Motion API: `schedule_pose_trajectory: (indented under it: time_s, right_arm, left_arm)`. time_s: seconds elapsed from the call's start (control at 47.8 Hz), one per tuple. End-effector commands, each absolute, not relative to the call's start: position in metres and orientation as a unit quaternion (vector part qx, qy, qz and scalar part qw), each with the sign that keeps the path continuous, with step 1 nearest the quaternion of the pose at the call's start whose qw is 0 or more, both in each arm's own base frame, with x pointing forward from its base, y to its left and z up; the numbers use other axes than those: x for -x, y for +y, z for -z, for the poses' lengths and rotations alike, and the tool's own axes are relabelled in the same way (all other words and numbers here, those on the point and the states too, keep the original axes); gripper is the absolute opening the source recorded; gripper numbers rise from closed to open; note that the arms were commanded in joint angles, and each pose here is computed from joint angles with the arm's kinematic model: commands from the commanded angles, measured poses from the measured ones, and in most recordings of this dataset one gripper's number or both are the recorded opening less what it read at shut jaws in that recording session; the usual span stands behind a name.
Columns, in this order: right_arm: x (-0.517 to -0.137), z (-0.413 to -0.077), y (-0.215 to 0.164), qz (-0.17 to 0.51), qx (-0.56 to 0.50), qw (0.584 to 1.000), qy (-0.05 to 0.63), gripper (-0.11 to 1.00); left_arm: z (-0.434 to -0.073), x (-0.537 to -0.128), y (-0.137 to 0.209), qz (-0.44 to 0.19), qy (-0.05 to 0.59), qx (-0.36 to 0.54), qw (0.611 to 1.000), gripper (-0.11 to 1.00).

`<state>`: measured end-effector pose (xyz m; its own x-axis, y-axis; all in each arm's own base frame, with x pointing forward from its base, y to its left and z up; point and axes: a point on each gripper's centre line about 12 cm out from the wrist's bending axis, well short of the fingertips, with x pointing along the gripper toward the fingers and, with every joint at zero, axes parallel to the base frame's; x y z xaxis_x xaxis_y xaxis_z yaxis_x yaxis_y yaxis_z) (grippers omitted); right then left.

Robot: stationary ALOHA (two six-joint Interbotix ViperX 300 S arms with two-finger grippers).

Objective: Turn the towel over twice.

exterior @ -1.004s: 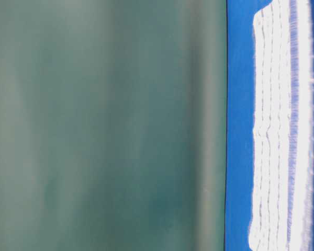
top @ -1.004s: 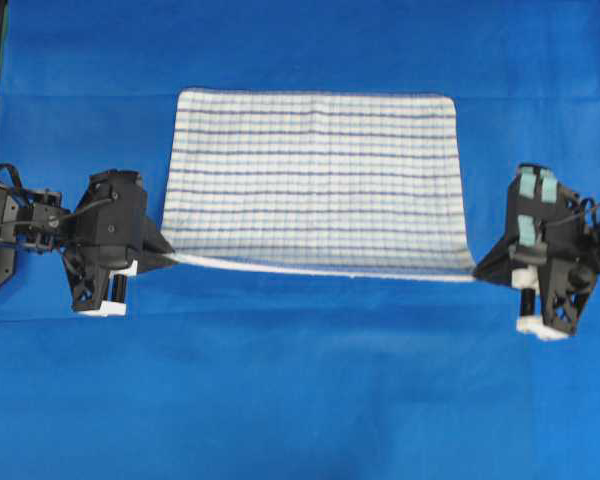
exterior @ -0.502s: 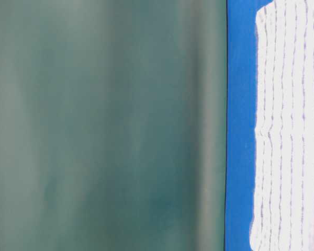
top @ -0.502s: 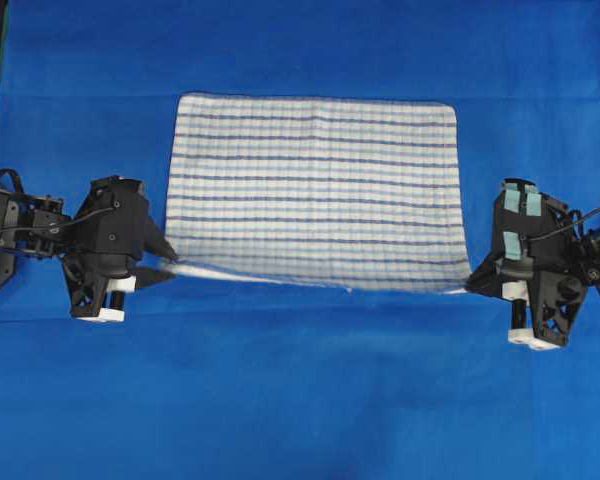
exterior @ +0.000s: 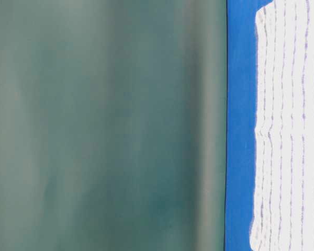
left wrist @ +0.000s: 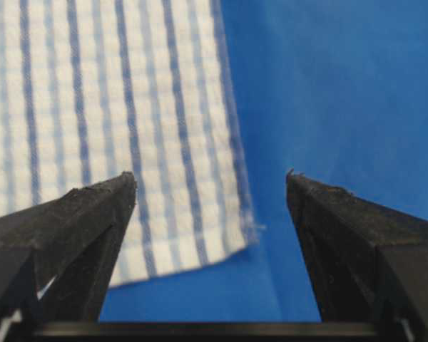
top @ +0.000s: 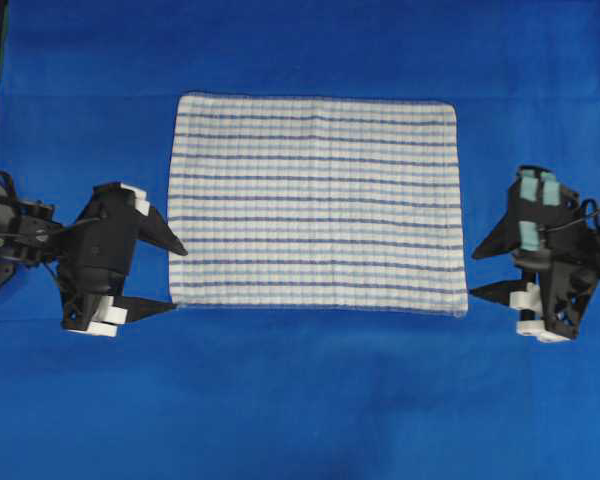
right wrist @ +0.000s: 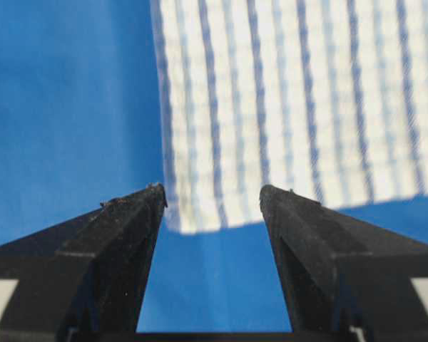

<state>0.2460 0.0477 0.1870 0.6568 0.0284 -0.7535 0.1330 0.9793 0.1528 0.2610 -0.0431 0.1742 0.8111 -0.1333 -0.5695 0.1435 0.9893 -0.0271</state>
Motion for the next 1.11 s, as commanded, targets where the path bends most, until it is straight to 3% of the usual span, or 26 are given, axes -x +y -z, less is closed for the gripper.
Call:
schedule_pose_trajectory:
  time_s: [0.0, 0.376, 0.586, 0.816, 1.087]
  right_arm:
    - [-0.251, -0.214, 0.045, 0.021, -0.081, 0.926, 0.368, 0.61]
    - [-0.233, -0.279, 0.011, 0.055, -0.019, 0.968, 0.246, 0.62]
    - [-0.204, -0.310, -0.009, 0.102, -0.008, 0.974, 0.201, 0.62]
    - [-0.176, -0.313, -0.023, 0.145, 0.005, 0.969, 0.199, 0.61]
    - [-0.152, -0.293, -0.027, 0.148, -0.006, 0.971, 0.187, 0.61]
  left_arm:
    - [-0.201, -0.265, -0.039, 0.067, 0.255, -0.004, 0.965, 0.79]
    - [-0.275, -0.239, -0.008, 0.016, 0.118, 0.011, 0.993, 0.78]
    - [-0.299, -0.210, 0.010, -0.023, 0.082, 0.005, 0.996, 0.78]
    - [-0.310, -0.179, 0.015, -0.039, 0.087, -0.002, 0.995, 0.78]
    - [-0.290, -0.151, 0.013, -0.043, 0.081, -0.002, 0.996, 0.78]
